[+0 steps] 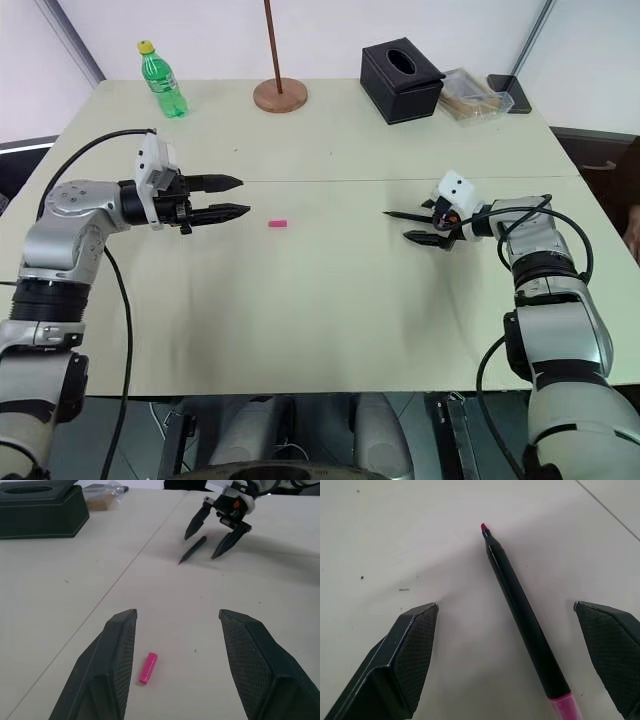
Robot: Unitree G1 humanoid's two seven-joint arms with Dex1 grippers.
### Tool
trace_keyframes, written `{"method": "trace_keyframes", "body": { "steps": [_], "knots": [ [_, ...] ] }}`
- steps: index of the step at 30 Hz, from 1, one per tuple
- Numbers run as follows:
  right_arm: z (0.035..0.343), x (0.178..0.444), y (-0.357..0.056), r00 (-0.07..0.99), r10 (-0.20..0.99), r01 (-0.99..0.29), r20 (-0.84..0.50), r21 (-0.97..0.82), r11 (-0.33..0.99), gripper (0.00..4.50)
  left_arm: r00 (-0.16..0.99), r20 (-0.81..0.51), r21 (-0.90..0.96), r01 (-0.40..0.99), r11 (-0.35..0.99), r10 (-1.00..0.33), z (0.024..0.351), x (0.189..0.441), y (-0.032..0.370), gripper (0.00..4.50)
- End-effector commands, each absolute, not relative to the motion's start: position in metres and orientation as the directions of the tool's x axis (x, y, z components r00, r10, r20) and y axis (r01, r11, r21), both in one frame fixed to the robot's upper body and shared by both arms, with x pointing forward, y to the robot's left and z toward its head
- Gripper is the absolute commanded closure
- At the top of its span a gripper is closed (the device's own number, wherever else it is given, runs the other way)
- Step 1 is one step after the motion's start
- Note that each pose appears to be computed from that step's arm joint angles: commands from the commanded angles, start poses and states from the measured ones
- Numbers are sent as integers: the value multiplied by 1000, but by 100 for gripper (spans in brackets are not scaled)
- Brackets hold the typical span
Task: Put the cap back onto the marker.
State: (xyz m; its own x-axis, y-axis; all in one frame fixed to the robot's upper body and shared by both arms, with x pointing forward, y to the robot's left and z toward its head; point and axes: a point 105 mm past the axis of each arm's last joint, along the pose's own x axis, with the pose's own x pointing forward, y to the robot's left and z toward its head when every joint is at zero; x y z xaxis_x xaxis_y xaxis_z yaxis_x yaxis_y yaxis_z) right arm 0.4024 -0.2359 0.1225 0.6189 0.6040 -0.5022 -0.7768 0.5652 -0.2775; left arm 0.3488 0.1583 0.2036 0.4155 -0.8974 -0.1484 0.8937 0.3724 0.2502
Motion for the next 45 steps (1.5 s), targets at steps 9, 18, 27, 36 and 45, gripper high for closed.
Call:
{"method": "trace_keyframes", "body": {
  "steps": [9, 18, 27, 36, 45],
  "knots": [
    [137, 412, -230, 643, 607, -757, -468, -268, 596, 136, 442, -100, 294, 869, 398, -892, 218, 349, 160, 175],
    [131, 411, -228, 618, 600, -771, -507, -245, 587, 442, 472, -75, 305, 849, 431, -878, 221, 351, 162, 175],
    [134, 413, -229, 637, 592, -758, -493, -262, 597, 355, 492, -68, 306, 838, 451, -868, 220, 352, 165, 175],
    [122, 405, -224, 536, 598, -816, -596, -184, 547, 57, 499, -60, 310, 833, 459, -865, 222, 354, 165, 175],
    [120, 404, -223, 515, 603, -820, -609, -147, 553, 57, 454, -58, 310, 855, 416, -889, 229, 340, 167, 175]
  ]
}}
